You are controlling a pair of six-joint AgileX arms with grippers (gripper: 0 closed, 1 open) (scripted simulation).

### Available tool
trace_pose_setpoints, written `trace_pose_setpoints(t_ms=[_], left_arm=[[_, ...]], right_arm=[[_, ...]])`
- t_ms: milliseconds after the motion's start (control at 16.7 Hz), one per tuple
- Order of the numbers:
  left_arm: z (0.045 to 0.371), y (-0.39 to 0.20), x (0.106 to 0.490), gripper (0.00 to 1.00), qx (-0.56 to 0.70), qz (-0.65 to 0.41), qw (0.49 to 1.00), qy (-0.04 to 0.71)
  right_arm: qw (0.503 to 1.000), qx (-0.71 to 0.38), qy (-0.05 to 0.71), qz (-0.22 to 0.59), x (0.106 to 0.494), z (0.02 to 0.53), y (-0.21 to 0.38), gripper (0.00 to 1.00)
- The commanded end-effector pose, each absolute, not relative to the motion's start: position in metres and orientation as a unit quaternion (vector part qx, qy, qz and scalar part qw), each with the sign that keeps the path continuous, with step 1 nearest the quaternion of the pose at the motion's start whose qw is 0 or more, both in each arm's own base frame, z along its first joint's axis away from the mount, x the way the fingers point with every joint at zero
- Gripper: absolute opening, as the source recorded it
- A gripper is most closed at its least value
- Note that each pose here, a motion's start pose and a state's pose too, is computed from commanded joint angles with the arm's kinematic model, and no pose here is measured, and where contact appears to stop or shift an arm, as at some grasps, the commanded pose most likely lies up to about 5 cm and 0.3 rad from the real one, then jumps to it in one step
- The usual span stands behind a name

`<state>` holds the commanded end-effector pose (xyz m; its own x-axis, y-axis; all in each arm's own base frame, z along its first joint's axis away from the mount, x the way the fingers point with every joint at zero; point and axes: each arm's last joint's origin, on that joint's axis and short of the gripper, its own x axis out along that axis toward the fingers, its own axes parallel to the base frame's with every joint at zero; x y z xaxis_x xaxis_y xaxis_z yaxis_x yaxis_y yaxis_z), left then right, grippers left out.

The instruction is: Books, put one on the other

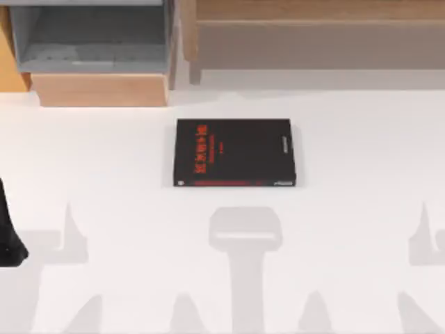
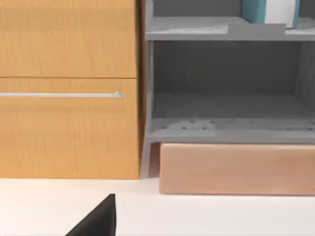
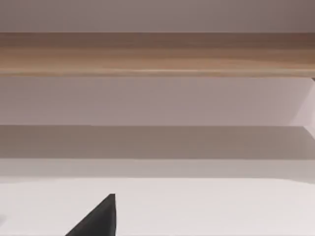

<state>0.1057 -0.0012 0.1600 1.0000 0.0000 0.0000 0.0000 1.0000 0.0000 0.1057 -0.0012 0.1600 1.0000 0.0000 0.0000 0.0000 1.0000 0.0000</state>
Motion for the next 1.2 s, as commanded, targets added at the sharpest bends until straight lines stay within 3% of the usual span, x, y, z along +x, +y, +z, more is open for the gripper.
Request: trace_pose_setpoints(t_ms=[300, 660, 900, 1200], left_arm=[[0.177, -0.001, 0.107, 1.0, -0.003, 0.005, 1.0, -0.012], [0.264, -0.005, 0.138, 1.0, -0.016, 0.014, 0.999, -0.05], [0.309, -0.018, 0.214, 1.0, -0.022, 0.014, 0.999, -0.034], [0.313, -0.051, 0.326, 1.0, -0.028, 0.006, 0.999, -0.025]], right_arm=[[1.0, 0.0, 0.0, 0.0, 0.106, 0.16, -0.001, 1.0], [1.0, 0.0, 0.0, 0.0, 0.106, 0.16, -0.001, 1.0], [1.0, 0.0, 0.0, 0.0, 0.106, 0.16, -0.001, 1.0], [1.0, 0.0, 0.0, 0.0, 0.106, 0.16, -0.001, 1.0]])
